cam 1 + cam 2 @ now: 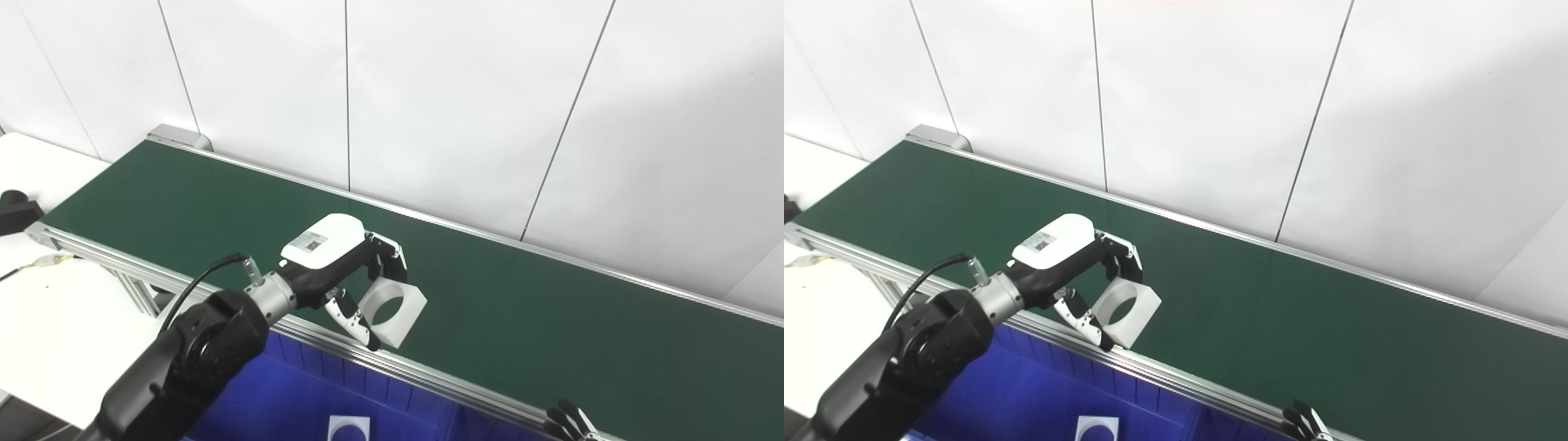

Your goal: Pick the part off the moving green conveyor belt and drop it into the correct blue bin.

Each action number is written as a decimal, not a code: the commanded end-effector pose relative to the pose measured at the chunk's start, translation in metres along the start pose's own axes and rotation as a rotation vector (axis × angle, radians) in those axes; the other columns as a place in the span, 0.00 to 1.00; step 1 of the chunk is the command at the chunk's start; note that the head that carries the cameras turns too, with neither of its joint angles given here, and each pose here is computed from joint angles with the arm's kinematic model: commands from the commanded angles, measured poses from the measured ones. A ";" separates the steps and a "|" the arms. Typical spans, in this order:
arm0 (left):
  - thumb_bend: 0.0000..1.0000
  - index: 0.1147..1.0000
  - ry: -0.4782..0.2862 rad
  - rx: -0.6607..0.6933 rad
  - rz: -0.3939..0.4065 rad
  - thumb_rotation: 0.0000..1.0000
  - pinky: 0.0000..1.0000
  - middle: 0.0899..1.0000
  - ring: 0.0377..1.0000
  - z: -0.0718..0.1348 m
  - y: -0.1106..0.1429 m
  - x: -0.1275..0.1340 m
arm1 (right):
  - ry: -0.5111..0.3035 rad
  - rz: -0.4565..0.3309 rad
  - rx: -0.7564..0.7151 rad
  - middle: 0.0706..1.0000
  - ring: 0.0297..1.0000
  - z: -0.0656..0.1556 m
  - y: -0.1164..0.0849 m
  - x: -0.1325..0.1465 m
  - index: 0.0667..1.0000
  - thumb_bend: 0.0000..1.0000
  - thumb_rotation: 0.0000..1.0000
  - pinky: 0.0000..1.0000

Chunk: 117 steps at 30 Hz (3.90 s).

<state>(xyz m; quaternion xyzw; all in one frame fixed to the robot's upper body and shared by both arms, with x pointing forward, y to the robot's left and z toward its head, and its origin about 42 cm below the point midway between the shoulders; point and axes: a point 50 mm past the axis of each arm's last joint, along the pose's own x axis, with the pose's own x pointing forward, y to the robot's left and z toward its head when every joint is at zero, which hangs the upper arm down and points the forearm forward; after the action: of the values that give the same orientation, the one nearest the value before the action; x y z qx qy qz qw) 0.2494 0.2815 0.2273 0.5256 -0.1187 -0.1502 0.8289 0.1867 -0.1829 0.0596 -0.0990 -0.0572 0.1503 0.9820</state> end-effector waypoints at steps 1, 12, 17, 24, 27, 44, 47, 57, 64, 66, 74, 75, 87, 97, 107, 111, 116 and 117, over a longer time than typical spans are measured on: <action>0.52 0.44 -0.026 -0.017 0.040 0.00 0.55 0.41 0.48 0.011 0.010 -0.008 | -0.059 -0.009 -0.002 0.83 0.80 0.013 -0.004 0.003 0.88 0.53 0.47 0.73; 0.52 0.44 0.029 -0.103 -0.025 0.00 0.52 0.41 0.46 0.025 -0.011 -0.046 | -0.078 -0.015 0.004 0.83 0.80 0.026 -0.013 0.002 0.88 0.55 0.44 0.72; 0.52 0.44 0.065 -0.127 -0.060 0.00 0.48 0.38 0.41 0.023 -0.018 -0.056 | -0.083 -0.017 0.004 0.82 0.79 0.033 -0.019 0.005 0.87 0.58 0.45 0.71; 0.52 0.44 0.167 -0.047 -0.127 0.00 0.52 0.40 0.44 0.015 -0.032 -0.069 | -0.085 -0.018 0.003 0.81 0.78 0.042 -0.025 0.009 0.86 0.60 0.48 0.69; 0.52 0.45 0.201 -0.026 -0.148 0.00 0.52 0.40 0.45 0.012 -0.041 -0.073 | -0.088 -0.019 0.004 0.80 0.77 0.045 -0.027 0.010 0.86 0.61 0.49 0.68; 0.52 0.44 0.387 -0.065 -0.211 0.00 0.58 0.42 0.49 -0.033 -0.095 -0.079 | -0.083 -0.017 0.010 0.81 0.77 0.049 -0.032 0.008 0.85 0.62 0.49 0.67; 0.52 0.44 0.407 -0.081 -0.201 0.00 0.58 0.42 0.49 -0.041 -0.104 -0.078 | -0.081 -0.017 0.006 0.81 0.77 0.050 -0.032 0.007 0.86 0.62 0.50 0.67; 0.50 0.45 0.466 -0.011 -0.192 0.00 0.55 0.42 0.42 -0.060 -0.131 -0.067 | -0.081 -0.018 0.015 0.80 0.77 0.050 -0.029 0.007 0.85 0.63 0.49 0.67; 0.50 0.46 0.496 0.043 -0.181 0.00 0.52 0.40 0.42 -0.066 -0.143 -0.063 | -0.081 -0.014 0.012 0.81 0.77 0.050 -0.028 0.007 0.86 0.63 0.50 0.66; 0.50 0.45 0.500 0.069 -0.182 0.00 0.53 0.41 0.43 -0.066 -0.143 -0.063 | -0.081 -0.014 0.017 0.80 0.77 0.051 -0.027 0.007 0.85 0.63 0.50 0.66; 0.83 0.83 0.508 0.152 -0.202 0.00 0.67 0.82 0.77 -0.059 -0.135 -0.062 | -0.084 -0.009 0.018 0.80 0.77 0.049 -0.026 0.007 0.85 0.62 0.48 0.67; 0.87 0.89 0.510 0.154 -0.202 0.00 0.69 0.89 0.82 -0.058 -0.134 -0.062 | -0.084 -0.008 0.018 0.80 0.77 0.049 -0.026 0.007 0.86 0.63 0.49 0.67; 0.96 0.99 0.491 0.219 -0.186 0.00 0.78 1.00 0.94 -0.046 -0.118 -0.063 | -0.082 -0.012 0.017 0.80 0.76 0.049 -0.024 0.007 0.85 0.63 0.51 0.66; 0.85 0.97 0.389 0.151 -0.097 0.00 0.75 0.92 0.88 -0.010 -0.088 -0.066 | -0.080 -0.009 0.014 0.80 0.76 0.045 -0.023 0.005 0.86 0.62 0.51 0.66; 0.82 0.81 0.178 -0.379 -0.081 0.17 0.70 0.80 0.79 0.044 -0.049 -0.062 | -0.066 -0.009 0.012 0.80 0.76 0.043 -0.021 0.004 0.86 0.64 0.52 0.66; 0.86 0.77 0.117 -0.510 -0.097 0.29 0.64 0.74 0.72 0.045 -0.053 -0.061 | -0.067 -0.007 0.022 0.80 0.76 0.041 -0.018 0.003 0.86 0.64 0.50 0.66; 0.93 0.77 0.048 -0.733 -0.110 0.35 0.74 0.79 0.78 0.041 -0.069 -0.058 | -0.068 -0.004 0.028 0.80 0.76 0.039 -0.013 0.004 0.85 0.63 0.48 0.66; 0.94 0.78 0.034 -0.803 -0.106 0.35 0.75 0.79 0.78 0.041 -0.078 -0.055 | -0.065 -0.006 0.032 0.80 0.76 0.039 -0.012 0.004 0.85 0.63 0.48 0.66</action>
<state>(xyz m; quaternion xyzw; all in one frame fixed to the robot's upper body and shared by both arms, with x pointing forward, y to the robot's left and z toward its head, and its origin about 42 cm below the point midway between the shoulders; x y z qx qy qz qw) 0.1728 0.2413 0.1689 0.2036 0.0292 -0.2135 0.9550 0.1872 -0.1912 0.0907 -0.0871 -0.0511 0.1556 0.9827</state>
